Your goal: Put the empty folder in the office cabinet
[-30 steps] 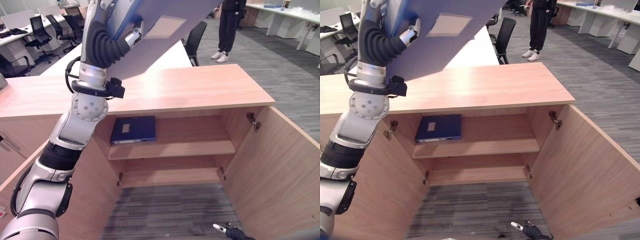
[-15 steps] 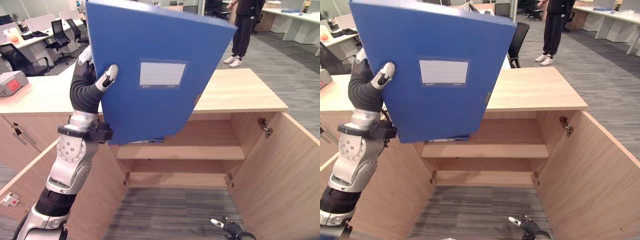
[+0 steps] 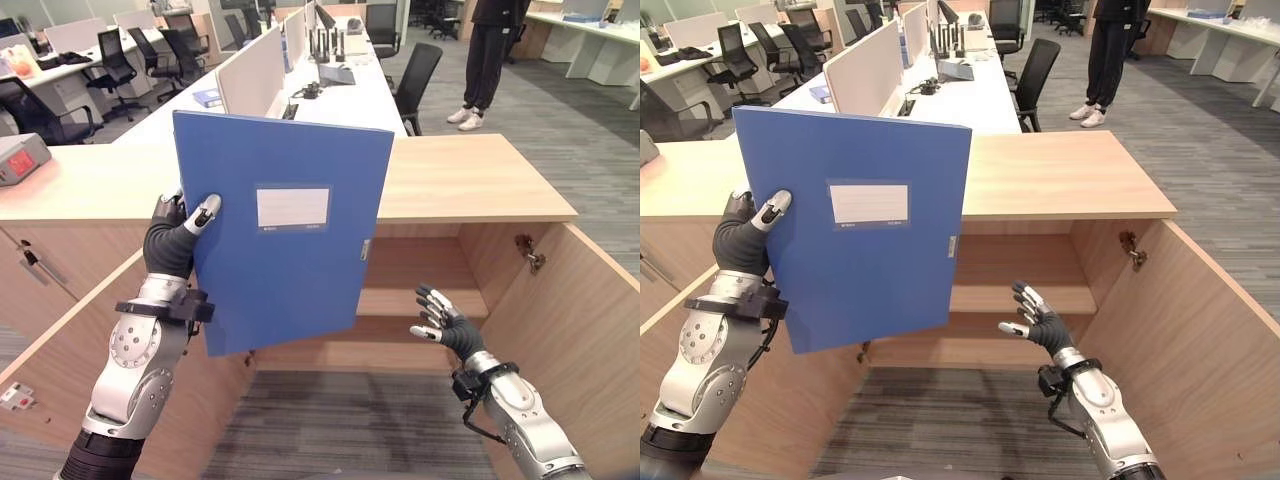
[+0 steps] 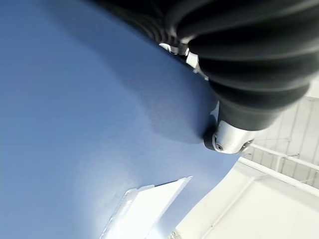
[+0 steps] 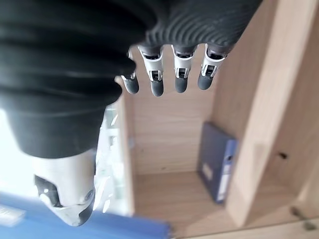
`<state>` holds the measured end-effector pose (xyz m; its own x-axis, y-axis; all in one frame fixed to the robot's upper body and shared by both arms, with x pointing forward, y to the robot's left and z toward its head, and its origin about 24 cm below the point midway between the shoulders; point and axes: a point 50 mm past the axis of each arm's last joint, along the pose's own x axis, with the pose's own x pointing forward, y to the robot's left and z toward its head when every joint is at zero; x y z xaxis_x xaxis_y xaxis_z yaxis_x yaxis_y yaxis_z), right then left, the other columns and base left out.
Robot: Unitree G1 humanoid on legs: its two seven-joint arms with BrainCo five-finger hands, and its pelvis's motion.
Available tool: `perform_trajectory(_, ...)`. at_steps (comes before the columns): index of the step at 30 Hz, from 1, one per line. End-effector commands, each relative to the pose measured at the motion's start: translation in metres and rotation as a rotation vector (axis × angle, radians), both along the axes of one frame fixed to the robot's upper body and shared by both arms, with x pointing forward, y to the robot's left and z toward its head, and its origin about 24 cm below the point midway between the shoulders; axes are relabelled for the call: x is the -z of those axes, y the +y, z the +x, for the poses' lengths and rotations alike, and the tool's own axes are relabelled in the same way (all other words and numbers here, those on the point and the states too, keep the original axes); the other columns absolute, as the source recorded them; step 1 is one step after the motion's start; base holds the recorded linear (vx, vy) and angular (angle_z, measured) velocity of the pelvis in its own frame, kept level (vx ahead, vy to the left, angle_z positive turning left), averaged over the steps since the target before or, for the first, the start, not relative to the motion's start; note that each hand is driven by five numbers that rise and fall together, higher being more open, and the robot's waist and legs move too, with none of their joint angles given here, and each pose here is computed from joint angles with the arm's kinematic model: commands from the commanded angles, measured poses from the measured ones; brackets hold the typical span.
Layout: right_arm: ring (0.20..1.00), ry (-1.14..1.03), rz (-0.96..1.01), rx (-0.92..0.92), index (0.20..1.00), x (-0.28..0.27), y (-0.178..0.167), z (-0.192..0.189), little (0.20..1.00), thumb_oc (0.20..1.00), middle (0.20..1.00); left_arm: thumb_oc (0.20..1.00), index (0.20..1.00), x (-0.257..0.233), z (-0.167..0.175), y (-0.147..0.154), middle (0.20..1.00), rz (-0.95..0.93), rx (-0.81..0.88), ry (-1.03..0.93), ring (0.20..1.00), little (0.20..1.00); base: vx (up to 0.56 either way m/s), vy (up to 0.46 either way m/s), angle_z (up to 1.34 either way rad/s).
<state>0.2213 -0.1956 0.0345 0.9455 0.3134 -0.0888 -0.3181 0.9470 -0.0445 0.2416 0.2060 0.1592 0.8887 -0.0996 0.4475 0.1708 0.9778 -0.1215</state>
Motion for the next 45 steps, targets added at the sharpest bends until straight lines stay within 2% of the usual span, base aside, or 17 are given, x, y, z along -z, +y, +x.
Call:
perform_trajectory(1,1.0,-0.185,0.11,-0.097,1.0,-0.044,0.013,0.02,1.0,1.0,1.0,0.2,0.2,-0.019,0.007,0.003,0.2,-0.011,0.007,-0.099,0.2,0.2,0.0,0.0,0.0)
perform_trajectory(12,1.0,-0.235,0.234,-0.223,1.0,-0.061,0.044,0.027,1.0,1.0,1.0,0.2,0.2,-0.005,0.015,-0.016,0.2,-0.026,0.078,-0.053,0.2,0.2,0.0,0.0,0.0)
perform_trajectory(24,1.0,-0.199,0.305,-0.245,1.0,-0.055,0.059,0.032,1.0,1.0,1.0,0.2,0.2,0.012,0.013,-0.041,0.2,-0.059,0.215,0.015,0.2,0.2,0.0,0.0,0.0)
perform_trajectory(27,1.0,-0.186,0.317,-0.252,1.0,-0.053,0.064,0.034,1.0,1.0,1.0,0.2,0.2,0.014,0.01,-0.058,0.2,-0.105,0.333,0.032,0.2,0.2,0.0,0.0,0.0)
perform_trajectory(43,1.0,-0.078,0.407,-0.359,1.0,-0.042,0.079,0.031,1.0,1.0,1.0,0.2,0.2,0.016,0.004,-0.078,0.2,-0.079,0.533,0.068,0.2,0.2,0.0,0.0,0.0)
perform_trajectory(44,0.335,-0.06,0.424,-0.383,0.335,-0.041,0.081,0.03,0.335,0.335,0.335,0.2,0.2,0.015,0.004,-0.079,0.2,-0.076,0.542,0.065,0.2,0.2,0.0,0.0,0.0)
perform_trajectory(45,0.2,-0.04,0.438,-0.42,0.2,-0.04,0.084,0.029,0.2,0.2,0.2,0.2,0.2,0.013,0.004,-0.08,0.2,-0.071,0.555,0.058,0.2,0.2,0.0,0.0,0.0)
